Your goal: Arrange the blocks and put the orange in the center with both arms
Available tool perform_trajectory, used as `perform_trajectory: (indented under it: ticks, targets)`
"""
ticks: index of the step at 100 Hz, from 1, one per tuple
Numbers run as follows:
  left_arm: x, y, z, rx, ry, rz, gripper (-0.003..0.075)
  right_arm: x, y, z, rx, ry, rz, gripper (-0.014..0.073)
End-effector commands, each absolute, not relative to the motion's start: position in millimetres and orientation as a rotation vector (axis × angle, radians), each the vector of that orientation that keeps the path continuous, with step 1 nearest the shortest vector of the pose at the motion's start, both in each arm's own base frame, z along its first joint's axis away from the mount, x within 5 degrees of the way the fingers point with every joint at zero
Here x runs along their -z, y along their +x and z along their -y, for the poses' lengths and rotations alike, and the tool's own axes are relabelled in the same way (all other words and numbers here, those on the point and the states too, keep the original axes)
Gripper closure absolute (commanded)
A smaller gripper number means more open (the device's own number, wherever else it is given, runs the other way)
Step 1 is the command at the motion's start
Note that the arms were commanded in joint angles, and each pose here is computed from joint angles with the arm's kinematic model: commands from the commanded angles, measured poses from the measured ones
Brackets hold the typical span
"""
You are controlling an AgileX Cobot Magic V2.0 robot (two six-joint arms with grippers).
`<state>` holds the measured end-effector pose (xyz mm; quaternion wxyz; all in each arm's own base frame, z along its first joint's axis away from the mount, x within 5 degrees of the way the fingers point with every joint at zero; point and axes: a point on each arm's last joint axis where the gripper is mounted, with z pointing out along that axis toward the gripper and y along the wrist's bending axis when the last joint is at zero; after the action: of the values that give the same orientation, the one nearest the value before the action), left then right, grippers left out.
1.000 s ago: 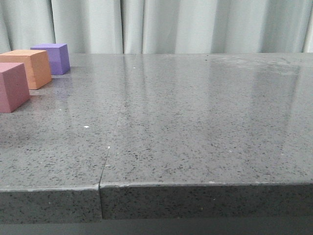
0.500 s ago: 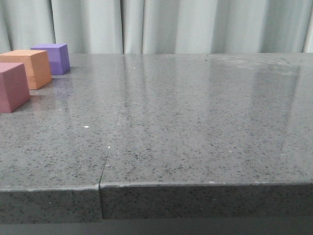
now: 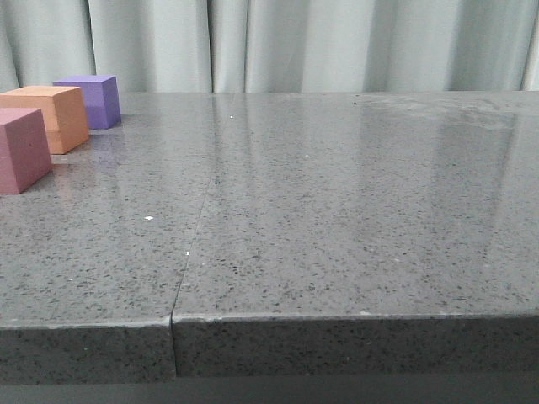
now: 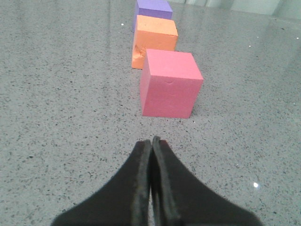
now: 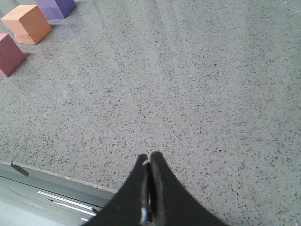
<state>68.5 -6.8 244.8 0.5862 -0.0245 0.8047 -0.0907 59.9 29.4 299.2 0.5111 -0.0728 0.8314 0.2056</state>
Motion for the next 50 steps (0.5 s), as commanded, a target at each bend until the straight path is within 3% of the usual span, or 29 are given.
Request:
perform_trajectory:
  ticks: [1, 16, 31, 50]
  targets:
    - [-252.6, 69.1, 9.1, 0.253, -0.039, -1.727, 0.0741, -312.8, 61.7, -29.9, -0.503, -0.182, -1.907, 0.0662]
    - [-240.2, 67.0, 9.0, 0.24, -0.029, -1.616, 0.0741, -312.8, 61.7, -29.9, -0.503, -0.182, -1.907, 0.0662]
    - [-236.1, 62.9, 4.5, 0.109, 0.005, -1.507, 0.0741, -312.8, 61.7, -29.9, -0.503, -0.182, -1.907, 0.0662]
    - [-224.8, 57.1, 0.6, 0.048, -0.028, -1.464, 0.0741, -312.8, 61.7, -29.9, -0.503, -0.182, -1.907, 0.0662]
